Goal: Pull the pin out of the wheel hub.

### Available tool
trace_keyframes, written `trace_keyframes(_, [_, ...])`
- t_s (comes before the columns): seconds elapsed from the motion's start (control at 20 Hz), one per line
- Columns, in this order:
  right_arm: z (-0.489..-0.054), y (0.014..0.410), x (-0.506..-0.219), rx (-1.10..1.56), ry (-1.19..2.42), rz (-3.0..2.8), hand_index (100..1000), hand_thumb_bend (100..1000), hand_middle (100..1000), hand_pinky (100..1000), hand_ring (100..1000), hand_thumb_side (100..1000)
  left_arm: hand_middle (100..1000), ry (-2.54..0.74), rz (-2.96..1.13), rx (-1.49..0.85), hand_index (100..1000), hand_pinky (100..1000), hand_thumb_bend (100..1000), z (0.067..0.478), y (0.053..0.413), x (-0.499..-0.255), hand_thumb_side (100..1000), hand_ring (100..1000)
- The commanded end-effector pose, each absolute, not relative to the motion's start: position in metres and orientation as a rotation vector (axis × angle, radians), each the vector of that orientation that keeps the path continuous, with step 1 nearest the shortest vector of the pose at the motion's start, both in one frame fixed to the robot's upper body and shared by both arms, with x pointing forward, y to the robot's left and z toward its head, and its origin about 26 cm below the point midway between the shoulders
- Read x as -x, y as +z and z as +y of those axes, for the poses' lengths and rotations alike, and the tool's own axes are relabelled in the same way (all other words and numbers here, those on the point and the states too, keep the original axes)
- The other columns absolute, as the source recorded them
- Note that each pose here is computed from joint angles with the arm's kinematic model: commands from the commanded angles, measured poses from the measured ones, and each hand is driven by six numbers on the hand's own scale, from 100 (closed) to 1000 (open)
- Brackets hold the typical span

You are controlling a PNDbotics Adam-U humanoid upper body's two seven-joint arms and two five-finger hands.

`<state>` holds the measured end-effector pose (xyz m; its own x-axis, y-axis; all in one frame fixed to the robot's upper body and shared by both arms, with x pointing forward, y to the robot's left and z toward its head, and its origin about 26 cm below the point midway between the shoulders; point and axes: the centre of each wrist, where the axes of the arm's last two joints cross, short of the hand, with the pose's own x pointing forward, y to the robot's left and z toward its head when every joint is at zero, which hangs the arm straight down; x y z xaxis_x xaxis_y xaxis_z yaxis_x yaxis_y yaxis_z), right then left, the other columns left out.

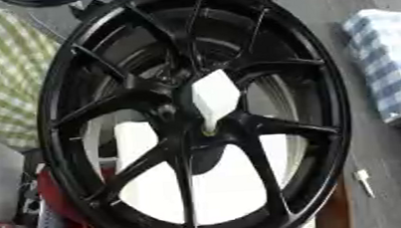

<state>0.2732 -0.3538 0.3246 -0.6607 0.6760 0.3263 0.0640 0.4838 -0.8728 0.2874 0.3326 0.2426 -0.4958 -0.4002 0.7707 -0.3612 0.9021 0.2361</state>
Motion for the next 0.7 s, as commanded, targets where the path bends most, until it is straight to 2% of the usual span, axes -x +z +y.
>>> trace_keyframes(0.05, [-0.348, 0.340, -0.269, 0.675, 1.382, -2.019, 775, 100, 698, 847, 784, 547, 617, -0.104, -2.159, -0.566, 754, 855, 214, 0.333, 0.252, -0.284, 766, 667])
trace_keyframes(0.4, [-0.336, 0.333, -0.273, 0.678, 1.693, -1.846, 792, 100, 725, 861, 809, 642, 617, -0.137, -2.160, -0.544, 754, 854, 214, 0.329, 0.255, -0.286, 768, 666])
trace_keyframes(0.7, [-0.326, 0.340, -0.275, 0.725, 1.900, -1.755, 791, 100, 731, 858, 815, 581, 616, -0.163, -2.151, -0.537, 754, 853, 212, 0.328, 0.254, -0.286, 769, 666])
